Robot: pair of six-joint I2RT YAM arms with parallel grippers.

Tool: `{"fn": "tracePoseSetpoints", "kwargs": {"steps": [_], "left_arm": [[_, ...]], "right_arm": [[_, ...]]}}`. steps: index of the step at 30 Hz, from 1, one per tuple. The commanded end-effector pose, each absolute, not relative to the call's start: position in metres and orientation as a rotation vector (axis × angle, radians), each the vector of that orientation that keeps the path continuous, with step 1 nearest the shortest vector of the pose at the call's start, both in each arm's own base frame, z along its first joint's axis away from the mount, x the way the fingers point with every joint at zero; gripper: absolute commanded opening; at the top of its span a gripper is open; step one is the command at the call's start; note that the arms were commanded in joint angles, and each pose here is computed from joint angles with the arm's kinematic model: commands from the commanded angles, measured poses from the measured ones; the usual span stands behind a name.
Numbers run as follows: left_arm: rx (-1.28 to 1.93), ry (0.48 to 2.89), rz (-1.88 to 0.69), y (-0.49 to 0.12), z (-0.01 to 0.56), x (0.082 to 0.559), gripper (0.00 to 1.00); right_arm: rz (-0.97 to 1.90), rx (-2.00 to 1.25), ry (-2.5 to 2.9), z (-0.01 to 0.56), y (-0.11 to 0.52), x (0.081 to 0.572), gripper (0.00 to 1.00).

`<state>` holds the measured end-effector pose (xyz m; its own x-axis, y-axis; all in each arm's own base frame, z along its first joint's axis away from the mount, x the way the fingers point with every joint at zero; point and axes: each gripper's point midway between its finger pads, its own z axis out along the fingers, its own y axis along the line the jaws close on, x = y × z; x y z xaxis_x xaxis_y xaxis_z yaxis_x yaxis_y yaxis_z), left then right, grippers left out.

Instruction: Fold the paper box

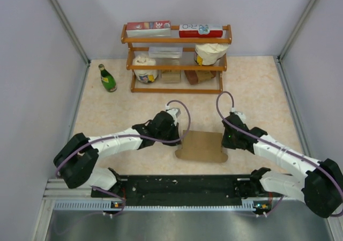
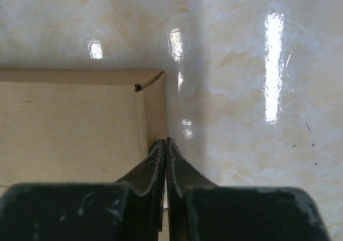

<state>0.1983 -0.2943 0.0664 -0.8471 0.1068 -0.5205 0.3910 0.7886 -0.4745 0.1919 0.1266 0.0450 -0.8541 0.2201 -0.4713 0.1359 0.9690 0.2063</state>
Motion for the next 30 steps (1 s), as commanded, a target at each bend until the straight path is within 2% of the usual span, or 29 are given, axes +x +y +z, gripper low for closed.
{"fn": "tracePoseSetpoints", "kwargs": {"steps": [1,9,24,30], "left_arm": [[0.393,2.445,-0.864,-0.300,0.073,0.200,0.00],[0.350,2.474,-0.749,-0.281,0.058,0.206,0.00],[0.299,2.446,-0.582,-0.252,0.072,0.262,0.00],[0.230,2.463,-0.482,-0.226,0.068,0.259,0.00]], "right_arm": [[0.341,0.207,2.563,0.051,0.145,0.205,0.00],[0.385,0.183,2.573,0.048,0.158,0.213,0.00],[0.403,0.123,2.539,0.066,0.185,0.255,0.00],[0.268,0.174,2.533,0.065,0.156,0.248,0.00]]}}
